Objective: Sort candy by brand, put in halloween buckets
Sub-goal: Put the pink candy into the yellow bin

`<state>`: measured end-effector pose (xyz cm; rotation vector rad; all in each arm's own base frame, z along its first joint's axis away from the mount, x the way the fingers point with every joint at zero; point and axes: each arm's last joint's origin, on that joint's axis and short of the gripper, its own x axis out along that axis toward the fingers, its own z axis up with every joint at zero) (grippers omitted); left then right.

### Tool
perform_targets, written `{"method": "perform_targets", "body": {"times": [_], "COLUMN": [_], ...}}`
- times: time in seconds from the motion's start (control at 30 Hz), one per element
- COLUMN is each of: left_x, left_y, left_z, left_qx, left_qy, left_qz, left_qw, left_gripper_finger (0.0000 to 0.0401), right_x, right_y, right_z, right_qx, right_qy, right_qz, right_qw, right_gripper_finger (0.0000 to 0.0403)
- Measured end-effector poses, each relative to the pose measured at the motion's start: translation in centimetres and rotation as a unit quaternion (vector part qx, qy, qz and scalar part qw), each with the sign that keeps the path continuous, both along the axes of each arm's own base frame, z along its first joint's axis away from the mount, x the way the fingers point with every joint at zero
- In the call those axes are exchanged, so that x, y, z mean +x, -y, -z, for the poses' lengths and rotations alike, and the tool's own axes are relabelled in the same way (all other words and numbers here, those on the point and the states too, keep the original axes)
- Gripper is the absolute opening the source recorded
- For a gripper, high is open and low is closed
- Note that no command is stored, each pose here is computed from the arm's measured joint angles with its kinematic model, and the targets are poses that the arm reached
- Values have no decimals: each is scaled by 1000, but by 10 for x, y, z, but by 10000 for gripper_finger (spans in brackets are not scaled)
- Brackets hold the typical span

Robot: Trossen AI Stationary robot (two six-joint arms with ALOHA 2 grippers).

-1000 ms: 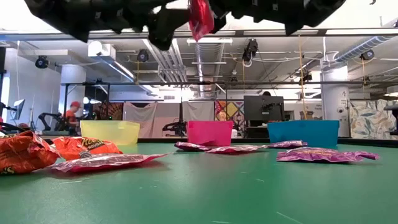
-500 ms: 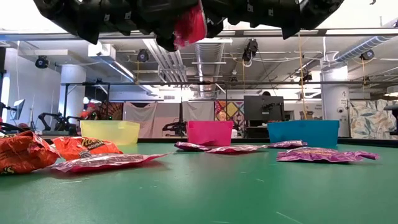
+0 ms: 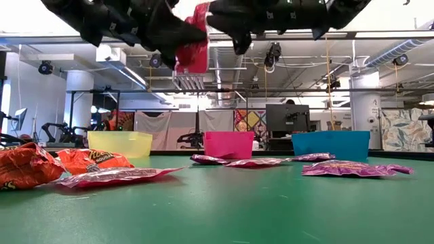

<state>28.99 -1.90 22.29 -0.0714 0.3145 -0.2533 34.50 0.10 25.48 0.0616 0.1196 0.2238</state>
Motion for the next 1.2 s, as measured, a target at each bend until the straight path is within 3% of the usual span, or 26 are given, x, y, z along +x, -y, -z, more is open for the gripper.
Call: {"method": "perform_targets", "body": {"times": [0.1, 0.2, 0.27, 0.33, 0.4, 0.67, 0.83, 0.93, 1.2], "left_x": [-15, -36, -51, -67, -81, -127, -145, -145, -138], "left_y": [-17, -39, -55, -71, -88, -164, -196, -205, -215], "left_z": [-5, -15, -23, -30, -37, -31, -11, 0, 24], "left_qx": [21, 58, 89, 121, 136, 46, -38, -41, -37], "left_qy": [-46, -95, -126, -164, -194, -262, -291, -318, -367], "left_qz": [-72, -190, -287, -379, -440, -562, -563, -563, -543], "left_qw": [996, 975, 945, 903, 866, 783, 773, 762, 754], "left_gripper_finger": [8, 9, 8, 6, 5, 3, 3, 8, 13], "right_x": [-5, -9, -10, -10, -9, -8, -7, -6, -5], "right_y": [4, 8, 9, 9, 9, 9, 9, 9, 9], "right_z": [-2, -1, 3, 4, 4, 8, 11, 14, 16], "right_qx": [7, 5, 6, 4, 4, 3, 8, 9, 20], "right_qy": [-25, -53, -73, -78, -75, -81, -90, -94, -100], "right_qz": [64, 123, 138, 142, 143, 144, 145, 146, 148], "right_qw": [998, 991, 988, 987, 987, 986, 985, 985, 984], "right_gripper_finger": [149, 165, 172, 177, 180, 180, 183, 185, 185]}}
